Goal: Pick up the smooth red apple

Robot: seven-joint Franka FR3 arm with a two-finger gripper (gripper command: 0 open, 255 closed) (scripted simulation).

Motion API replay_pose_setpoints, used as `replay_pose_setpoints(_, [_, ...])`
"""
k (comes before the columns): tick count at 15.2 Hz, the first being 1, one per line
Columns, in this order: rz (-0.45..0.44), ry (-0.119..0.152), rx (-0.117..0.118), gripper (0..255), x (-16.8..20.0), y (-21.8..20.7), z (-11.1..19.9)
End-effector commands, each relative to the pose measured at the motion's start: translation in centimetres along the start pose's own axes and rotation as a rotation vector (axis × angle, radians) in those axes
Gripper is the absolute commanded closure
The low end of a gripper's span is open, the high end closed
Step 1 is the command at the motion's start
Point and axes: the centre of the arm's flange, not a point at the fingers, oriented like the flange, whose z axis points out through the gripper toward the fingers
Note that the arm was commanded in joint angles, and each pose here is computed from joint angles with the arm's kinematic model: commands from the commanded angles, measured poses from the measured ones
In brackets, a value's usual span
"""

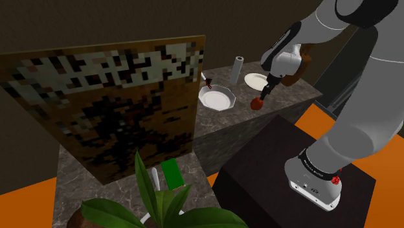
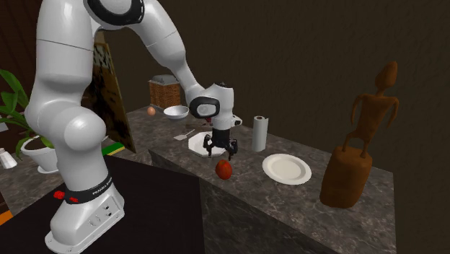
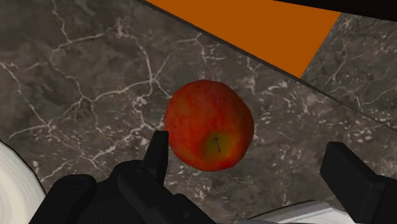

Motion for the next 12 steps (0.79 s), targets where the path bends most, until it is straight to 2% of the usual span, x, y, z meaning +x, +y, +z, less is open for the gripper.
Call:
replay_pose_setpoints(1, [-0.003, 0.008, 0.012, 0, 0.5, 1.6, 2.0])
replay_pose_setpoints(9, [-0.004, 0.009, 0.012, 0, 0.6, 1.8, 6.1])
replay_pose_setpoints(11, [-0.004, 0.009, 0.012, 0, 0.6, 1.8, 6.1])
replay_pose_setpoints(12, [-0.004, 0.009, 0.012, 255, 0.7, 1.8, 6.0])
